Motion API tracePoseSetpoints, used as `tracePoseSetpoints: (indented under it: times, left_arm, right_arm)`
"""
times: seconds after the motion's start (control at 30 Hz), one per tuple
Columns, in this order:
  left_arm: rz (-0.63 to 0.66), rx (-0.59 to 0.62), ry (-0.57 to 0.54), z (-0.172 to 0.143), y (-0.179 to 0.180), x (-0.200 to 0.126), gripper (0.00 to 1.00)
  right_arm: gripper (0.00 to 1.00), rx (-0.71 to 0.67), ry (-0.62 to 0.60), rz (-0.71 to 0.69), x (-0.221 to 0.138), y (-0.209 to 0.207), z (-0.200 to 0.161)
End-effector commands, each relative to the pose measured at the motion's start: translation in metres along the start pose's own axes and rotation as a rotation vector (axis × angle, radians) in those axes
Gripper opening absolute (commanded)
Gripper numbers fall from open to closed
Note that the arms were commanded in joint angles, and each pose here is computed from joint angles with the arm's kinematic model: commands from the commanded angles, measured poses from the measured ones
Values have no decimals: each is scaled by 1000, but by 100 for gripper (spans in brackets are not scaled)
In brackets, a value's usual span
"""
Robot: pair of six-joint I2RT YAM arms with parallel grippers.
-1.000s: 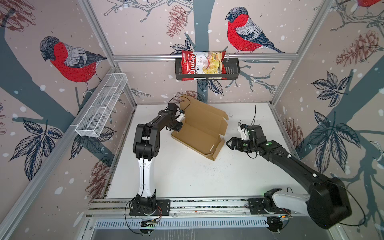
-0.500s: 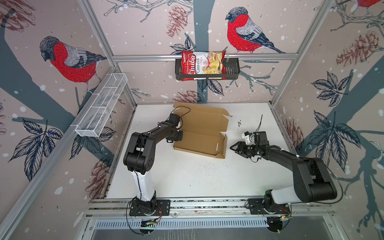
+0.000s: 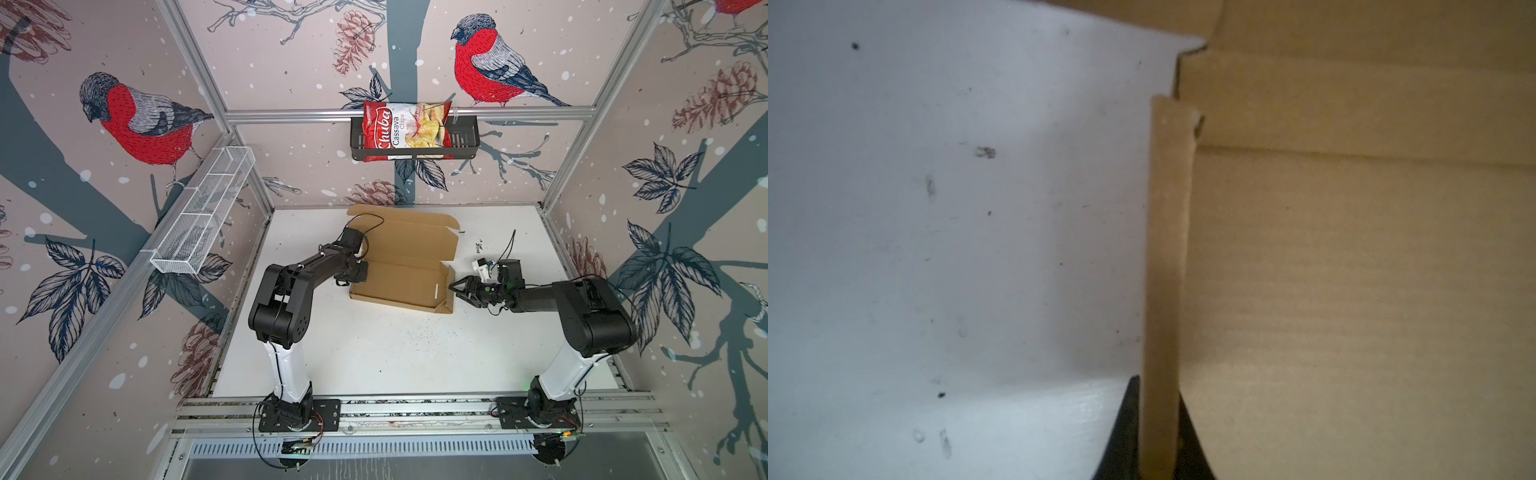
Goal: Assemble paper box
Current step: Press the paper box at the center of the table.
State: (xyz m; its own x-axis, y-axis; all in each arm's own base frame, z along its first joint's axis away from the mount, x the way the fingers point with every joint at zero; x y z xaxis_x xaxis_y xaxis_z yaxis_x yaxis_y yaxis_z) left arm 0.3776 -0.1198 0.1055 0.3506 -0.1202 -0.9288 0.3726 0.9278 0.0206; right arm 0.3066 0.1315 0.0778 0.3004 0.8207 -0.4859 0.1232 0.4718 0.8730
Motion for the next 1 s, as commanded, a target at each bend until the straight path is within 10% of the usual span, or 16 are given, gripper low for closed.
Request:
tracePoseSetpoints:
  times: [0.0, 0.97]
  left_arm:
    - [-21, 29, 44, -6, -5, 3, 11]
    - [-6, 49, 69, -14, -16, 5, 10]
  right_arm:
    - [58, -67, 51, 50, 11, 8, -4]
    - [68, -115, 7, 77, 15, 52, -14]
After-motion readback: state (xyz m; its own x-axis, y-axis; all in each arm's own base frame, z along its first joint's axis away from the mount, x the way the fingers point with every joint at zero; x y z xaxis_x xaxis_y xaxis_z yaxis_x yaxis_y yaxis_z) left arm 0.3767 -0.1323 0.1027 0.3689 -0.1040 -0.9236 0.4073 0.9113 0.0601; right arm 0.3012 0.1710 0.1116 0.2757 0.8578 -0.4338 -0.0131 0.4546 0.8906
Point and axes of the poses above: each gripper's point midway between its finger pads, its own x axis out along the fingers, its own y axis along the line the jaws close on, z = x × y, the point moved 8 cm from there along -x, back along the fingers, and after that the axes turned 13 degrees about x, right-handed, at the moved point
